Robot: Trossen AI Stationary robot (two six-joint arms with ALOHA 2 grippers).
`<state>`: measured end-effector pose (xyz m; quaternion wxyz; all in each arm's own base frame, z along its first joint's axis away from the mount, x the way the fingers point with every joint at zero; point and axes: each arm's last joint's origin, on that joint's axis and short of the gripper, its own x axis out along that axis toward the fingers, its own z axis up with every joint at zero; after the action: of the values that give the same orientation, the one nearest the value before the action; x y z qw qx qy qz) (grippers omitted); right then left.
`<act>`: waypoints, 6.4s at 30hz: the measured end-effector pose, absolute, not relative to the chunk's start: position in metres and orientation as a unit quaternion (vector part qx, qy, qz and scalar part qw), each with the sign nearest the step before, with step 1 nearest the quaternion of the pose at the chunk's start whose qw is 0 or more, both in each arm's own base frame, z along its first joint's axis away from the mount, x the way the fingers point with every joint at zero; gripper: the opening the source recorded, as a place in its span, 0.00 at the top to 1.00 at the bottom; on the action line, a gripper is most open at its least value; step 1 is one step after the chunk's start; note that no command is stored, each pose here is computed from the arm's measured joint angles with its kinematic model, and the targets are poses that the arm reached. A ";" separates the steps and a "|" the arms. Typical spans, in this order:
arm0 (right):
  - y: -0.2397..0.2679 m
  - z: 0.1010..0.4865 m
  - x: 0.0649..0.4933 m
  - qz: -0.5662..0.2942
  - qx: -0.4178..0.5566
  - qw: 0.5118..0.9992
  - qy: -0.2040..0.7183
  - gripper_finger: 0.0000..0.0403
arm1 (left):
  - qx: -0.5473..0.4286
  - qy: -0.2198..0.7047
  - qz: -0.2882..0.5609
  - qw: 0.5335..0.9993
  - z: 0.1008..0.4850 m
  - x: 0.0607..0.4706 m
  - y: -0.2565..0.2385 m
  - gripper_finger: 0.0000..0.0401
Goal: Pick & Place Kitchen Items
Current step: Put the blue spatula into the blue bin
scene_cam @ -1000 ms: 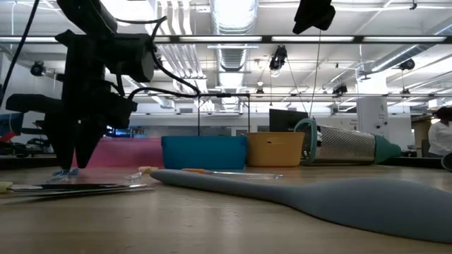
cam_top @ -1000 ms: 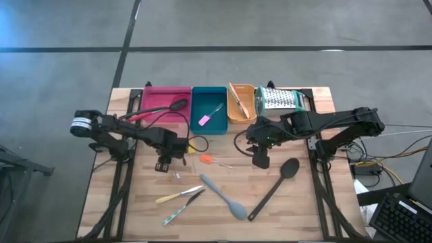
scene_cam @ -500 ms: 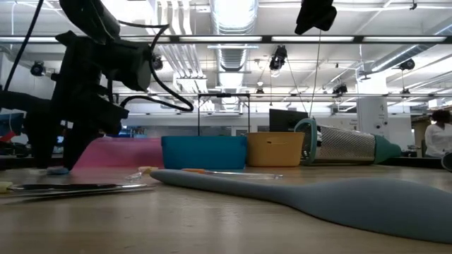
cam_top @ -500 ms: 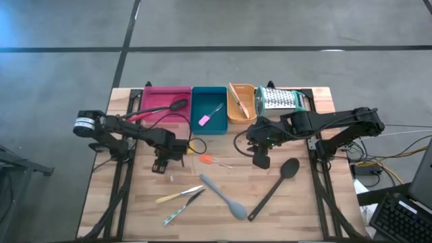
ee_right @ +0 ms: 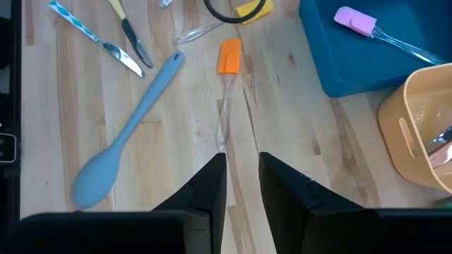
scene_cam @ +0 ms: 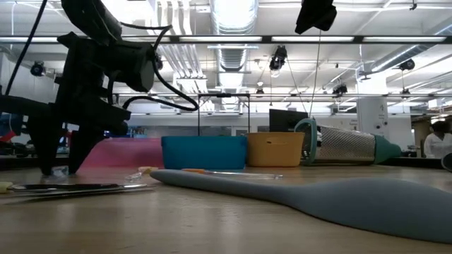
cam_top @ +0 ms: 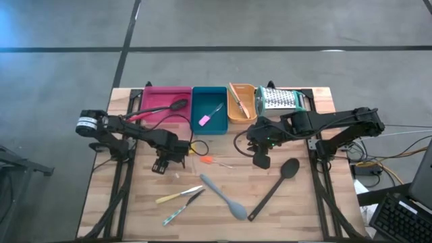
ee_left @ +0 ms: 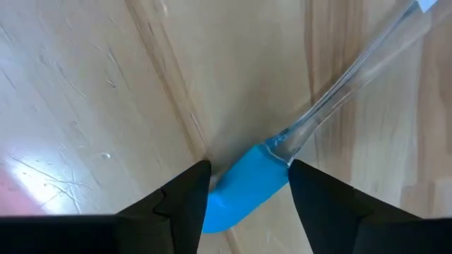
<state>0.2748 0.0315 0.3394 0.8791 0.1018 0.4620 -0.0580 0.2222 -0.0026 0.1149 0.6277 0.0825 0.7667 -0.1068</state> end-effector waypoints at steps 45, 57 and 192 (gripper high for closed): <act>0.033 0.346 0.289 -0.019 0.051 0.922 0.384 0.88 | -0.040 0.070 0.081 0.993 0.261 0.227 0.003 0.93; 0.035 0.371 0.310 0.012 0.010 0.975 0.223 0.93 | -0.008 -0.116 0.010 0.993 0.268 0.242 -0.001 0.93; -0.168 0.165 0.419 -0.179 0.346 0.921 0.024 0.98 | 0.101 0.112 0.239 0.959 0.337 0.212 0.015 0.51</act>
<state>0.4189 -0.1683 0.1649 0.9207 0.3458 0.0238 -0.1792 0.2122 0.0149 0.3368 0.9593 0.1013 0.1122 0.2386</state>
